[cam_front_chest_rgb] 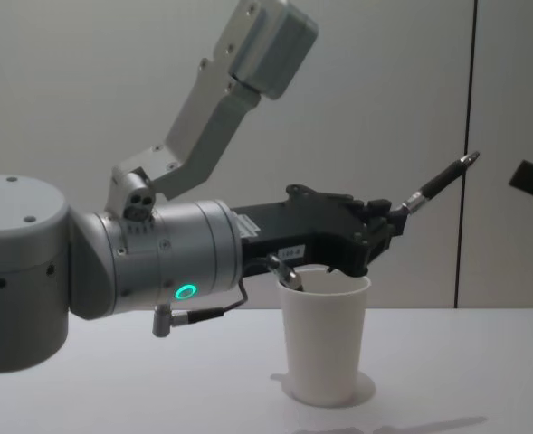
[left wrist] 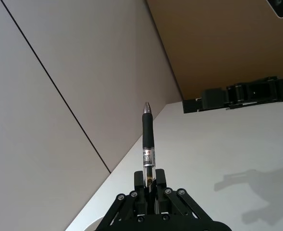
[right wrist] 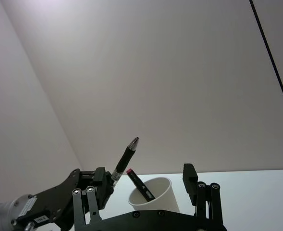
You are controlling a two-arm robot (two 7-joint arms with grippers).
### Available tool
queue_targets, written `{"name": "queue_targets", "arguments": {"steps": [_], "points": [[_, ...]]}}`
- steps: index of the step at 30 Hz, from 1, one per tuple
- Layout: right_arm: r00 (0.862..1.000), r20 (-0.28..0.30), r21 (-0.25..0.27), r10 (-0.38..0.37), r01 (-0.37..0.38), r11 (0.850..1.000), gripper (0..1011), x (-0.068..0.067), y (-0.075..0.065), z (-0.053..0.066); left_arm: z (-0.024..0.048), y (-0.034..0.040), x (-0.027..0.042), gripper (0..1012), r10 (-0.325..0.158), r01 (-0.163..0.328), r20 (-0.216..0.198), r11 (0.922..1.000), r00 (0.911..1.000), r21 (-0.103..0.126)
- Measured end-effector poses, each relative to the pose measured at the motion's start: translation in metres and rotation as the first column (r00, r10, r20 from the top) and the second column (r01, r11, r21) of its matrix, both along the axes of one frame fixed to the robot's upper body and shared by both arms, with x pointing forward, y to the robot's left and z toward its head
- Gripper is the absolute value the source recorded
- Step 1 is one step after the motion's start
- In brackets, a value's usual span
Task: Place the pen into the pen holder.
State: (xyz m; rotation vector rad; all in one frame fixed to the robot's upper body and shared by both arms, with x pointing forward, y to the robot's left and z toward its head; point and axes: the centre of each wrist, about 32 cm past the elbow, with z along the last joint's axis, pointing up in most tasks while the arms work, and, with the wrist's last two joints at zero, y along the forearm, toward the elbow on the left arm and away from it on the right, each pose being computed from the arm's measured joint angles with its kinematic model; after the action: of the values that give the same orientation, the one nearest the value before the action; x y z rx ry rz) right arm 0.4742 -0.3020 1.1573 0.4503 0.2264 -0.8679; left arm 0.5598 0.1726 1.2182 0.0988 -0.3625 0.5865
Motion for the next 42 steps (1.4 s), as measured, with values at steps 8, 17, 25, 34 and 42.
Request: {"name": "queue_targets", "arguments": {"steps": [8, 17, 25, 34, 42], "points": [[0.999, 0.010, 0.084, 0.032, -0.033, 0.996, 1002, 0.008, 0.005, -0.008, 0.0000, 0.0000, 0.0000, 148, 0.000, 0.000, 0.000, 1.0000, 1.0000, 0.000], [0.998, 0.013, 0.158, 0.057, -0.059, 0.986, 1002, 0.017, 0.012, -0.017, 0.0000, 0.0000, 0.0000, 148, 0.000, 0.000, 0.000, 1.0000, 1.0000, 0.000], [0.997, 0.008, 0.206, 0.076, -0.076, 0.976, 1002, 0.027, 0.022, -0.024, 0.0000, 0.0000, 0.0000, 148, 0.000, 0.000, 0.000, 1.0000, 1.0000, 0.000], [0.996, 0.001, 0.233, 0.092, -0.089, 0.968, 1002, 0.037, 0.033, -0.030, 0.0000, 0.0000, 0.0000, 148, 0.000, 0.000, 0.000, 1.0000, 1.0000, 0.000], [0.994, -0.003, 0.244, 0.108, -0.104, 0.964, 1002, 0.043, 0.042, -0.033, 0.0000, 0.0000, 0.0000, 148, 0.000, 0.000, 0.000, 1.0000, 1.0000, 0.000]]}}
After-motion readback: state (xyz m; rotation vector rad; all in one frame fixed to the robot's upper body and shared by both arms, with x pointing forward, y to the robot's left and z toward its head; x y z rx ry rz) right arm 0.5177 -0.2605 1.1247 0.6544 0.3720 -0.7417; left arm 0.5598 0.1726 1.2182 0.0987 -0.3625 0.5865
